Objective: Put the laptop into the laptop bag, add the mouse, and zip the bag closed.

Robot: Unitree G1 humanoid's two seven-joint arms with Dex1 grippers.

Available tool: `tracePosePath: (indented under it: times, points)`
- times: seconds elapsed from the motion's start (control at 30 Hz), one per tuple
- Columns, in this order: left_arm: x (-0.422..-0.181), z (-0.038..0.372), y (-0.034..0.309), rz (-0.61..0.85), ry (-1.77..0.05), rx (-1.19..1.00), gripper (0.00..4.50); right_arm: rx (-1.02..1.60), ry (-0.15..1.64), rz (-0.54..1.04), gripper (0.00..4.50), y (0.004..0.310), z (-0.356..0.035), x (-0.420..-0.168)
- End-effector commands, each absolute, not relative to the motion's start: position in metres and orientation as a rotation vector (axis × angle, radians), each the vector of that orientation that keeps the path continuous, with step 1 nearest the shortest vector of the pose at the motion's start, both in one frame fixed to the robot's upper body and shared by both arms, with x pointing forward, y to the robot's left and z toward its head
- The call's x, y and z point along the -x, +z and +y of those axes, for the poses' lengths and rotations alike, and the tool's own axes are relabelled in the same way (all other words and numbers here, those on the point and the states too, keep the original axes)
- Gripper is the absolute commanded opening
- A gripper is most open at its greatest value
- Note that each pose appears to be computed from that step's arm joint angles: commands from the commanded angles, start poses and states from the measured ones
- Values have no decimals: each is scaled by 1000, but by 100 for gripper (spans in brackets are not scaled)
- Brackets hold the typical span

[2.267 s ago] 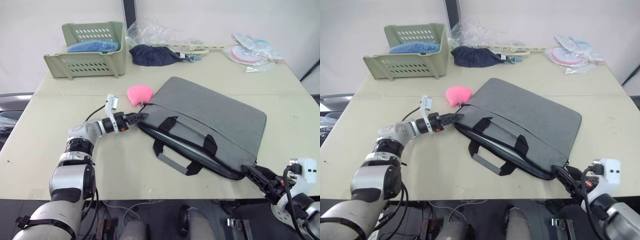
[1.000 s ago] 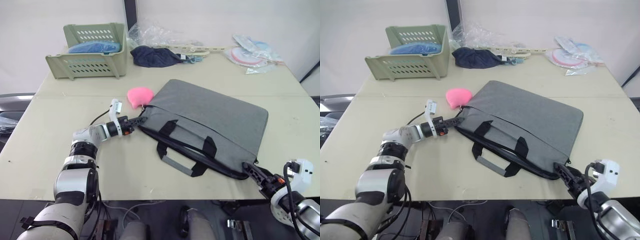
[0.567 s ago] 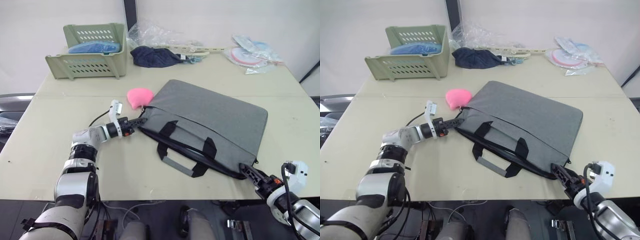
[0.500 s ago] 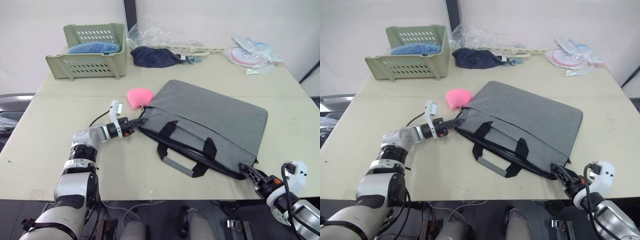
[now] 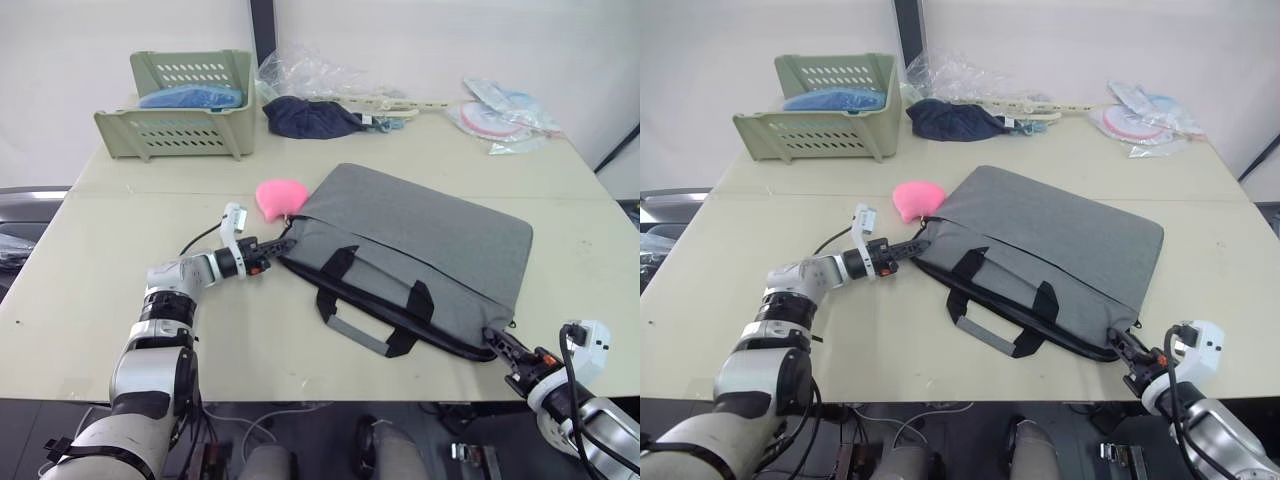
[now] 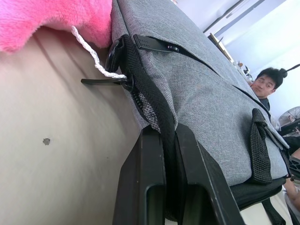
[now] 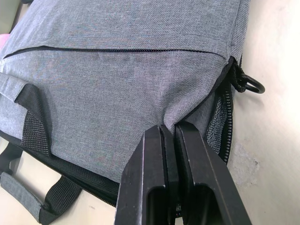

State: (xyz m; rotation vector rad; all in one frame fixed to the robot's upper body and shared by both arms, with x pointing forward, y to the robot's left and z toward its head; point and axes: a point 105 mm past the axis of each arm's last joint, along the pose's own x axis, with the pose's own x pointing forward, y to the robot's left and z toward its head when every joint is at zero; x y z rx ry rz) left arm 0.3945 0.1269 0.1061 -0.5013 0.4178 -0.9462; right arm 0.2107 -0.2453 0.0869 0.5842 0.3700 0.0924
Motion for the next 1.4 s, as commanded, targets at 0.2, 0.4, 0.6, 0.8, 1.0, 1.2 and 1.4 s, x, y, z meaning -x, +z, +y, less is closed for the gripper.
tracePosePath:
  times: [0.2, 0.4, 0.6, 0.8, 1.0, 1.2, 1.4]
  points:
    - [-378, 125, 80, 544, -932, 492, 0, -533, 21, 459, 6, 66, -261, -212]
    - [-358, 140, 91, 533, -919, 476, 0, -385, 110, 456, 6, 78, -258, -238]
    - [-332, 160, 100, 518, -849, 482, 0, -291, 197, 406, 6, 100, -252, -273]
    - [-305, 175, 107, 515, -778, 482, 0, -246, 299, 396, 6, 112, -241, -296]
    - [-290, 189, 111, 498, -676, 465, 0, -221, 404, 413, 6, 110, -221, -320]
    - [-285, 195, 113, 482, -633, 463, 0, -206, 441, 417, 6, 108, -216, -329]
    - [-287, 202, 111, 476, -602, 446, 0, -200, 464, 432, 6, 104, -214, -325]
